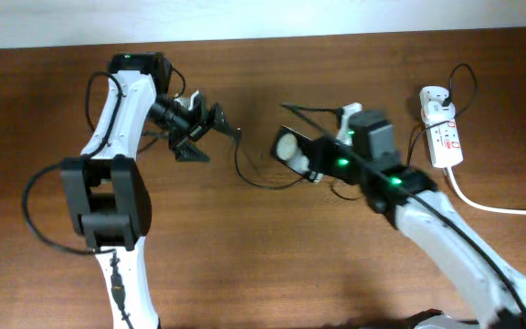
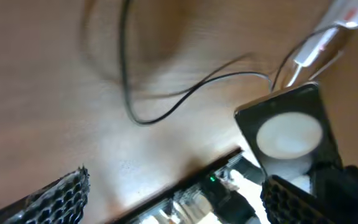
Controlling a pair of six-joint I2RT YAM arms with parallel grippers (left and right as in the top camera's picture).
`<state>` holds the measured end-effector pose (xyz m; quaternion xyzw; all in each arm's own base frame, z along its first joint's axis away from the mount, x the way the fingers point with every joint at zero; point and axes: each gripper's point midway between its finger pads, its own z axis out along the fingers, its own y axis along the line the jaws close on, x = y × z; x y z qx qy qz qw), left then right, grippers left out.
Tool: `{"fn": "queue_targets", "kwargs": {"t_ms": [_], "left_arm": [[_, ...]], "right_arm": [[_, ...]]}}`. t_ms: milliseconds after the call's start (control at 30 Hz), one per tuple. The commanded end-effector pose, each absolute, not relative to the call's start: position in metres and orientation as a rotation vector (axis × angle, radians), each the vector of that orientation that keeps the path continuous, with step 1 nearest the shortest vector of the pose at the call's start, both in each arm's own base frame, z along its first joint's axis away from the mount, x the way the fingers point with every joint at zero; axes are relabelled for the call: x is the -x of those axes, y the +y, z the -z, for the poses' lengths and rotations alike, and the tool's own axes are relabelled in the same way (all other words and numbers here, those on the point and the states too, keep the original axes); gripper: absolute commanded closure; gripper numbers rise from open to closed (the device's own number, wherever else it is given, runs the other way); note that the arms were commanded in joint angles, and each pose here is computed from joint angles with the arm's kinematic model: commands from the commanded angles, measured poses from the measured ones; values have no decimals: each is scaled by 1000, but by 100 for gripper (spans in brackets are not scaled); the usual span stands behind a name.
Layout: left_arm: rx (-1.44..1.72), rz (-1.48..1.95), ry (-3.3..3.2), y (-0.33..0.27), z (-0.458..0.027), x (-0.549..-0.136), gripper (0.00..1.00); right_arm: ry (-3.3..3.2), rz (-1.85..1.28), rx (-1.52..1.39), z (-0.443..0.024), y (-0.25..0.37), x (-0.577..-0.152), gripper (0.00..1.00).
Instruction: Plug charger to phone and switch on socket
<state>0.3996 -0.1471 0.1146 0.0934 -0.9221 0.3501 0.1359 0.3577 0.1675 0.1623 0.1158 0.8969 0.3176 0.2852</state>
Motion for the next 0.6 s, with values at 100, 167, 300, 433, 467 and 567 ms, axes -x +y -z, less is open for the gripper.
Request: {"fn": "queue_targets", "kwargs": {"t_ms": [100,167,300,433,467,567], "left_arm": [[289,-1073,-2922,-204,-191,-380,14],[388,-952,-2986,-213,-200,-364,16],[374,-930,-3000,-211,-186,-339,15],[343,-1084,-3061,-210,-157,-315,9],[386,-1185,-3058,-214,-155,-307,8],[549,-1478,-3050,-227,-151,-295,7]], "right_arm": [[2406,-889,-324,-194,105,-323,96],[2421,-901,-369,-189,87,-311,96],[2386,-1008,-411,-176,79,-295,96],[2306,-1181,-414,-164,94,-294,96],[2281,-1201,-450,-159,93,-296,96],[2144,-1292,-546,-155,93,-307,96]]}}
